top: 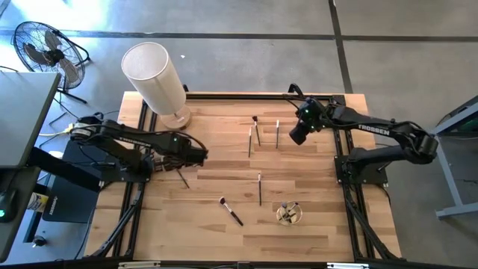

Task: Pick & Place Makeup Brushes
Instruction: Put the eyeshadow brush into the makeup holder

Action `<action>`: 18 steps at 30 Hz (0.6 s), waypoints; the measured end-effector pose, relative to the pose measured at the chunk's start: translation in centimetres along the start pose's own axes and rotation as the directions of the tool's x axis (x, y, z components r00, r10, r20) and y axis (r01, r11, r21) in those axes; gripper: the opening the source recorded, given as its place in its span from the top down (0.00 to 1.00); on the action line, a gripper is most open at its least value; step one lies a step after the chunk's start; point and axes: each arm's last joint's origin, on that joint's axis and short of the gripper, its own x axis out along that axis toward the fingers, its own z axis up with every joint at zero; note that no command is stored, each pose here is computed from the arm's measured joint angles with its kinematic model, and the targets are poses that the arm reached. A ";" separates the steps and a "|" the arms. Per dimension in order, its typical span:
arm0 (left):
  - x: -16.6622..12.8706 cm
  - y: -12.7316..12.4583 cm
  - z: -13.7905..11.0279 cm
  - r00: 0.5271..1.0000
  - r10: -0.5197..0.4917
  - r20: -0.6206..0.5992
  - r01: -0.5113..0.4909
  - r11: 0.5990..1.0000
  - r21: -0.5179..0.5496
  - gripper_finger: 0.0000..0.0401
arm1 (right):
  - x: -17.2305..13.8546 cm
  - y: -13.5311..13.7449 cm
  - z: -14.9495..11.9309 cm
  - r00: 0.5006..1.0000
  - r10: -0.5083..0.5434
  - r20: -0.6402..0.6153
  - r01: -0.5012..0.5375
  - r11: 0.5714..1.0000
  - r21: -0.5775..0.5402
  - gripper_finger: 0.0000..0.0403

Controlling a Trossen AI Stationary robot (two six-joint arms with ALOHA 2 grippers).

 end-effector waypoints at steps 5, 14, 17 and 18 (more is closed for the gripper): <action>2.5 0.7 0.0 1.000 0.013 -0.015 -0.014 0.998 -0.055 0.57 | 0.0 0.1 0.3 1.000 0.007 0.029 -0.007 1.000 0.001 0.77; 6.3 2.3 0.3 0.999 0.046 -0.012 -0.048 0.982 -0.183 0.57 | 0.0 0.1 0.3 0.999 0.028 0.032 -0.028 1.000 0.000 0.77; 6.8 2.5 0.4 0.999 0.031 0.017 -0.026 0.972 -0.233 0.57 | 0.0 0.2 0.4 0.999 0.029 0.038 -0.029 1.000 -0.001 0.77; 6.9 2.6 0.4 0.999 0.030 0.023 -0.023 0.969 -0.245 0.57 | 0.0 0.2 0.4 0.999 0.030 0.040 -0.030 1.000 -0.001 0.77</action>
